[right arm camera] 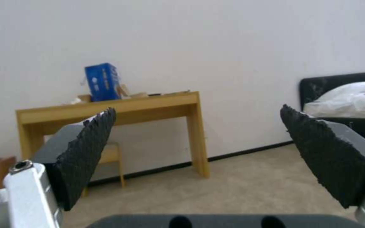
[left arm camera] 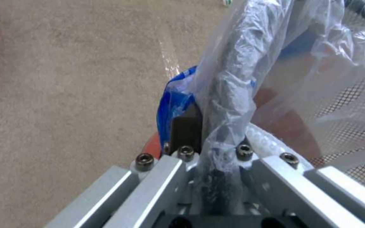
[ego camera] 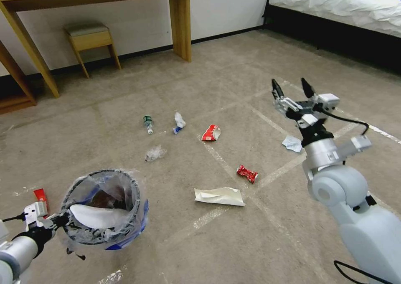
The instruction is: Pick up the trash bin and place the garbage on the floor into it.
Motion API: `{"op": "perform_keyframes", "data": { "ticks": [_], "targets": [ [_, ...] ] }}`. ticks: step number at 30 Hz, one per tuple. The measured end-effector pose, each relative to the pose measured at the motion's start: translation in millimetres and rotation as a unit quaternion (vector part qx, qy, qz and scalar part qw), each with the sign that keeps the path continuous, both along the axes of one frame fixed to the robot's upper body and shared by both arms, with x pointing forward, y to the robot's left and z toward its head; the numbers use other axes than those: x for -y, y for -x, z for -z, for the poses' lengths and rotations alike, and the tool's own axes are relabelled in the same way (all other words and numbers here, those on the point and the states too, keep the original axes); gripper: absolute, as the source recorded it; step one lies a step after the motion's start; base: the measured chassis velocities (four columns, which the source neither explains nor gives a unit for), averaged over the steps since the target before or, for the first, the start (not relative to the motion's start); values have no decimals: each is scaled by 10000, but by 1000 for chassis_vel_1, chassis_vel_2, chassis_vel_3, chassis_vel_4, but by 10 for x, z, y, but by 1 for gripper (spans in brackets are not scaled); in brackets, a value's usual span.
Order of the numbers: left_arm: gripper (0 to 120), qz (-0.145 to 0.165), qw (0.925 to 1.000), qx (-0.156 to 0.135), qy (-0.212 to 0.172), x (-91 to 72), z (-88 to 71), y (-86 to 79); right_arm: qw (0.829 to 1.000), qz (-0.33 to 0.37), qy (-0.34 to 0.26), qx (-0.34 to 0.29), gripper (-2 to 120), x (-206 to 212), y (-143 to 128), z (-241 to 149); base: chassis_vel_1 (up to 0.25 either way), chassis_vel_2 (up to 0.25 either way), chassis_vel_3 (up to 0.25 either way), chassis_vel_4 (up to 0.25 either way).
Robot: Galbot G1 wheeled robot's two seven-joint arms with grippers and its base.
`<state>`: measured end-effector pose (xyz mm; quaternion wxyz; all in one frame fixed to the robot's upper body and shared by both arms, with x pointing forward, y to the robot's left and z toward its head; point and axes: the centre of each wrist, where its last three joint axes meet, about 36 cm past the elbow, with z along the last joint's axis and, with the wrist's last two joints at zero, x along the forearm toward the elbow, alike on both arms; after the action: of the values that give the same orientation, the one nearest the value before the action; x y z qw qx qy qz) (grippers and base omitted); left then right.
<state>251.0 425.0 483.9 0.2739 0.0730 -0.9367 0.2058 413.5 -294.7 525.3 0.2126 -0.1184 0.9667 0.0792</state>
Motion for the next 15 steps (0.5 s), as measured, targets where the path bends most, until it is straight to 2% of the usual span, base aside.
{"op": "perform_keyframes", "data": {
  "ticks": [15],
  "targets": [
    [1, -56, 9999, 7, 92, 8, 71, 27, 9972, 426, 535, -304, 99, 142, 195, 489, 0, 0, 0, 0]
  ]
}}
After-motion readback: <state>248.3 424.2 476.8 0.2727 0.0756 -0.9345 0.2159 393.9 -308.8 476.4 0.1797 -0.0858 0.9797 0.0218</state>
